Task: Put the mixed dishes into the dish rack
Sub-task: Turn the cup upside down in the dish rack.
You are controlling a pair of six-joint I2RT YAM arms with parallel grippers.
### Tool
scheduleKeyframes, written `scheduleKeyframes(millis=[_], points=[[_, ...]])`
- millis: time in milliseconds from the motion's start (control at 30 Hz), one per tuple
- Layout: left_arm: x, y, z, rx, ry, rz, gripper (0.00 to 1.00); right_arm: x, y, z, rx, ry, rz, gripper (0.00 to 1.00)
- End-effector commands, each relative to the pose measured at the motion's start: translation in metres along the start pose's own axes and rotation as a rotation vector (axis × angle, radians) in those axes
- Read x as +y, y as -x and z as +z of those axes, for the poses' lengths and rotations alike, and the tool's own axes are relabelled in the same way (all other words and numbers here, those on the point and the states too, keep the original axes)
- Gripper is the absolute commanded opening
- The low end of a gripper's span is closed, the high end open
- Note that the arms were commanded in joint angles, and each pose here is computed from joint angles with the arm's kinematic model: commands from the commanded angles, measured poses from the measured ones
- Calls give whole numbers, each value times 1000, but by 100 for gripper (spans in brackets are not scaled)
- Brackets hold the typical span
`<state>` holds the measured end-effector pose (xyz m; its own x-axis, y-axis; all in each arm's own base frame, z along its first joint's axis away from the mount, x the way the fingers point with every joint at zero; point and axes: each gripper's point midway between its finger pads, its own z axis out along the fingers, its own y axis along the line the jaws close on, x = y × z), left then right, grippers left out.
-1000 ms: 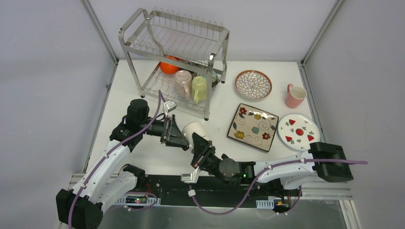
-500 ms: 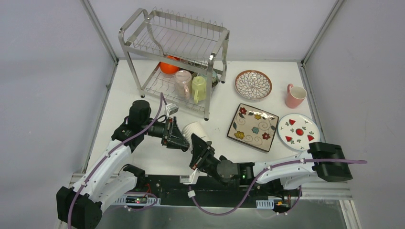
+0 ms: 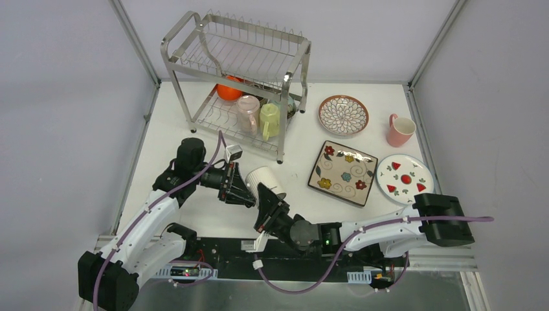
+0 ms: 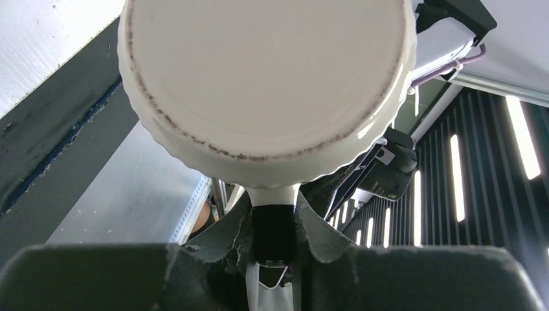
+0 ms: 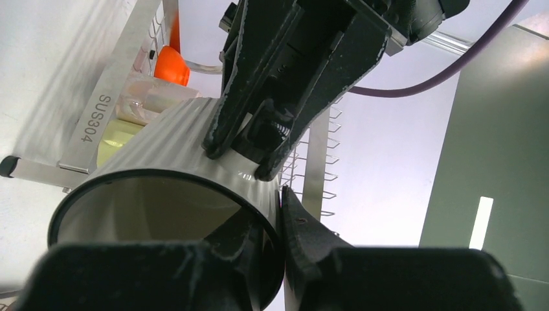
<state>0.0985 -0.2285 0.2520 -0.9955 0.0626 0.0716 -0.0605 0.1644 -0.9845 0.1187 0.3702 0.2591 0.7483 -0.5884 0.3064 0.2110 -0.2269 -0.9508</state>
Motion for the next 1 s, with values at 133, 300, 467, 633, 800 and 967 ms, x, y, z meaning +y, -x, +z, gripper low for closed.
scheduleKeyframes(millis=[133, 300, 467, 633, 800, 967], points=[[-11, -4, 1, 22, -26, 92, 0, -44, 6, 6, -28, -110, 125, 13], [-17, 0, 0, -11, -23, 125, 0, -32, 6, 6, -11, -93, 155, 33], [-31, 1, -2, -25, -35, 177, 0, -21, 1, 0, 5, -86, 205, 46], [-34, 7, -2, -74, -25, 204, 0, -10, -6, -7, 17, -81, 260, 58], [-40, 17, -2, -139, -13, 247, 0, 5, -7, -13, 5, -62, 315, 67], [-51, 28, -5, -238, -5, 287, 0, 14, -14, -20, 20, -53, 364, 74]])
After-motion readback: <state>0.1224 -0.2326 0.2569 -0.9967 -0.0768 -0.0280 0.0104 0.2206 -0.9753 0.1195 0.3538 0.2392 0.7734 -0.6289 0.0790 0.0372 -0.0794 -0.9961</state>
